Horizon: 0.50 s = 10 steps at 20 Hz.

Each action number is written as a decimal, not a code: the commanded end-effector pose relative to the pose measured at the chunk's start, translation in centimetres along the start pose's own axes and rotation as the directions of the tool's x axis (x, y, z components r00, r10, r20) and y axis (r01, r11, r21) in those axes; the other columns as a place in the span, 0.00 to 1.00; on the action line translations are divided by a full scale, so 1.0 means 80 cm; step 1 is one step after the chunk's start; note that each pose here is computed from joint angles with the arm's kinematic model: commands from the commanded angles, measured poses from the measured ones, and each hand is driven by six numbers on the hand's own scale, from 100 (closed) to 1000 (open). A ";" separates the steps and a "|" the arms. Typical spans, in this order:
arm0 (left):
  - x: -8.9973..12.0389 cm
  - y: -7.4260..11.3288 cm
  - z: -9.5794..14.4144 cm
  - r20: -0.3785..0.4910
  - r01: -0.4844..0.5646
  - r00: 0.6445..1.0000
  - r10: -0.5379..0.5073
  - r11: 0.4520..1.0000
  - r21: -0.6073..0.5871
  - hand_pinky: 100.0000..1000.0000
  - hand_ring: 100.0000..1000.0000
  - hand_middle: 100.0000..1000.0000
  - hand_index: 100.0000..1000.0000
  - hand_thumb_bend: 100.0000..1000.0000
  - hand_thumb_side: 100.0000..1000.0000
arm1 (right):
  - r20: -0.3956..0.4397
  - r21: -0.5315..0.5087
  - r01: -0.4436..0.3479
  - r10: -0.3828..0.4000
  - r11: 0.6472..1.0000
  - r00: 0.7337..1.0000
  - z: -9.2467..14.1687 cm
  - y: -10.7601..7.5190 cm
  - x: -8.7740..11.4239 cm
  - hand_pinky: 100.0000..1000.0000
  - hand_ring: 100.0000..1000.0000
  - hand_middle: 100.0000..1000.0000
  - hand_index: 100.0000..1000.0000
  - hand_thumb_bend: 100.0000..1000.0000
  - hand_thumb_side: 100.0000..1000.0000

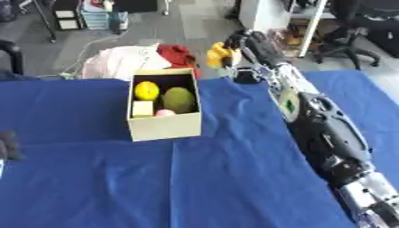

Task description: Pick up objects on the table and place them in the box.

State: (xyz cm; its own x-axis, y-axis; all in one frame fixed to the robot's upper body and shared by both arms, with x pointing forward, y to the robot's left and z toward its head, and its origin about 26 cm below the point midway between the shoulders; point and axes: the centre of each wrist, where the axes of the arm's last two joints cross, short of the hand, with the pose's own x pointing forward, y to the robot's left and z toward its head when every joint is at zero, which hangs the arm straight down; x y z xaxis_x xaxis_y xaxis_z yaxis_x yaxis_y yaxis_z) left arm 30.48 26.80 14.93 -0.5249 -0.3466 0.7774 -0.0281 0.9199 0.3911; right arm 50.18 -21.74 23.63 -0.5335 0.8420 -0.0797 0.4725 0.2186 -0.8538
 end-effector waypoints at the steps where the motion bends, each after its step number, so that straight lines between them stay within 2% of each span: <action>1: 0.006 0.007 -0.004 0.021 0.013 1.000 -0.013 1.000 -0.004 0.77 0.51 0.52 0.68 0.00 0.55 | 0.109 -0.005 -0.013 0.014 1.000 0.994 -0.025 -0.012 0.028 0.74 0.60 0.47 0.30 0.00 0.00; 5: 0.007 0.006 -0.005 0.024 0.009 1.000 -0.009 1.000 -0.005 0.77 0.51 0.52 0.68 0.00 0.55 | 0.177 0.049 -0.010 0.002 0.999 0.984 -0.032 0.008 0.057 0.75 0.61 0.49 0.34 0.00 0.00; 6: 0.007 0.005 -0.005 0.025 0.008 1.000 -0.008 1.000 -0.006 0.77 0.51 0.52 0.68 0.00 0.55 | 0.186 0.062 -0.012 0.000 0.998 0.982 -0.032 0.013 0.062 0.75 0.62 0.51 0.41 0.00 0.02; 7: 0.007 0.005 -0.006 0.025 0.007 1.000 -0.007 1.000 -0.007 0.77 0.51 0.52 0.68 0.00 0.55 | 0.192 0.076 -0.015 0.000 0.997 0.981 -0.032 0.019 0.066 0.76 0.62 0.51 0.44 0.00 0.03; 8: 0.007 0.005 -0.006 0.026 0.006 1.000 -0.006 1.000 -0.007 0.77 0.51 0.51 0.68 0.00 0.55 | 0.196 0.089 -0.021 0.003 0.996 0.981 -0.031 0.023 0.069 0.77 0.64 0.53 0.55 0.00 0.04; 9: 0.007 0.005 -0.006 0.026 0.006 1.000 -0.006 1.000 -0.006 0.77 0.51 0.51 0.68 0.00 0.55 | 0.199 0.099 -0.028 0.008 0.995 0.980 -0.030 0.026 0.071 0.77 0.64 0.54 0.56 0.00 0.05; 10: 0.007 0.005 -0.006 0.025 0.006 1.000 -0.006 1.000 -0.006 0.77 0.51 0.51 0.68 0.00 0.55 | 0.201 0.107 -0.036 0.014 0.994 0.979 -0.030 0.029 0.073 0.78 0.66 0.56 0.64 0.00 0.06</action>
State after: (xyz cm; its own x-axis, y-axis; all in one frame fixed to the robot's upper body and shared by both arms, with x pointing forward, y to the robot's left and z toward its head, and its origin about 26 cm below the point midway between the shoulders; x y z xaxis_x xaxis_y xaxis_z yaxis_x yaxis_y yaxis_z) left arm 30.52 26.76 15.00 -0.5266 -0.3446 0.7771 -0.0232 0.9196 0.3921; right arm 49.82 -15.39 21.30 -0.6593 0.7347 -0.1598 0.3881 0.1505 -0.9092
